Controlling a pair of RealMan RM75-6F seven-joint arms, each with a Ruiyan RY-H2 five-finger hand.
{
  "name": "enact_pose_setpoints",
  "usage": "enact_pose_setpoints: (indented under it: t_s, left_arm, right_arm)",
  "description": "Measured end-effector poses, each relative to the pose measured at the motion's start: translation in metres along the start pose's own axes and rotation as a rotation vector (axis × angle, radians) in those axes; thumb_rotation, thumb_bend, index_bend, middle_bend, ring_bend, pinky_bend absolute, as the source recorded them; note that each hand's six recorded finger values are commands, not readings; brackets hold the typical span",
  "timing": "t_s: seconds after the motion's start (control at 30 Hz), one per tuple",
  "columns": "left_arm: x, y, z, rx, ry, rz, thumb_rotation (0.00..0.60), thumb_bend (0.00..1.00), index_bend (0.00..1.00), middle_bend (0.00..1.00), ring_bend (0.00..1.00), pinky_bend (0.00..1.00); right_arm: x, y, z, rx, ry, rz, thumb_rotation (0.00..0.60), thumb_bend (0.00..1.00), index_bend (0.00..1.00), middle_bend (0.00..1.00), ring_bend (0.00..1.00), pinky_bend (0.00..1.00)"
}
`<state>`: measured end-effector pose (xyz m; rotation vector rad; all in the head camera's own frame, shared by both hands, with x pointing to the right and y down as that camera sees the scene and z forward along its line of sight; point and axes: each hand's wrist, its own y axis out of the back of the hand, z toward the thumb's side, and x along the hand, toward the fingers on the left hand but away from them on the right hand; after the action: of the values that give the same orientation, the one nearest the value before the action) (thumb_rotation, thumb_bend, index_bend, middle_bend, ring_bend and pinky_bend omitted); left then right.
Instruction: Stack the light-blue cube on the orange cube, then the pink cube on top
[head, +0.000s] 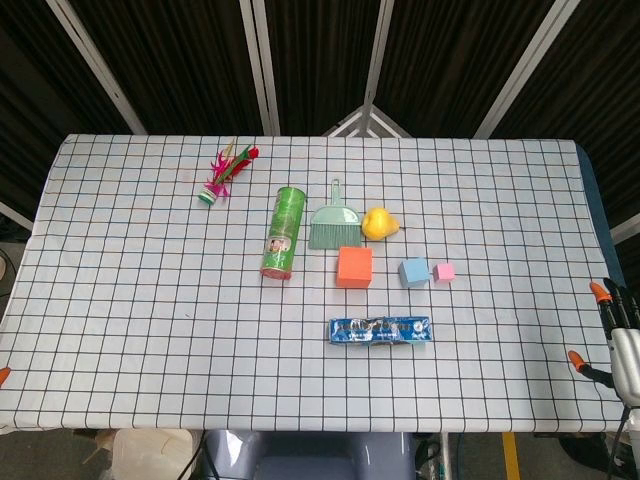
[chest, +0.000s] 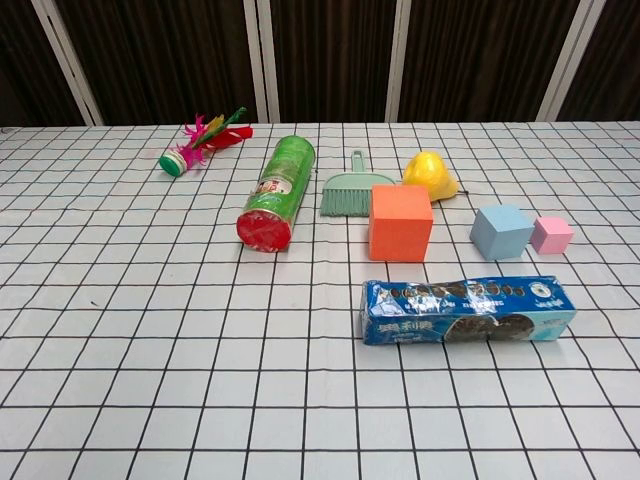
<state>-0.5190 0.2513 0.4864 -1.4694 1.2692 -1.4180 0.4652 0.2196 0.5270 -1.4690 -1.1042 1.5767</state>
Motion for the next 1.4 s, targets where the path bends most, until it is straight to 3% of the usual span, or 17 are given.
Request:
enact_pose_setpoints:
  t_s: [0.63,0.87,1.03,1.27,1.4]
  left_arm:
    - [-0.002,-0.004,0.010,0.019,-0.022,-0.006,0.600,0.16,0.09,0.00,0.00,0.00]
    - [-0.004,-0.003,0.012,0.009,-0.023,-0.003,0.600,0.16,0.09,0.00,0.00,0.00]
    - [-0.001,-0.006,0.011,0.011,-0.012,-0.014,0.600,0.16,0.09,0.00,0.00,0.00]
    - [0.000,-0.005,0.006,0.009,0.006,-0.011,0.600,0.16,0.09,0.00,0.00,0.00]
    - [0.001,-0.003,0.005,-0.004,0.007,-0.006,0.600,0.16,0.09,0.00,0.00,0.00]
  right_arm:
    - [-0.002,-0.008,0.005,-0.013,0.007,0.044,0.600,0.26,0.00,0.04,0.00,0.05]
    - [-0.010,-0.014,0.016,-0.046,0.045,0.054,0.600,0.26,0.00,0.04,0.00,0.05]
    - [-0.029,-0.027,0.042,-0.053,0.117,0.119,0.600,0.26,0.00,0.04,0.00,0.05]
    - [-0.074,-0.051,0.114,-0.041,0.257,0.240,0.600,0.26,0.02,0.04,0.00,0.05]
    - [-0.102,-0.056,0.152,-0.036,0.299,0.257,0.600,0.26,0.03,0.04,0.01,0.05]
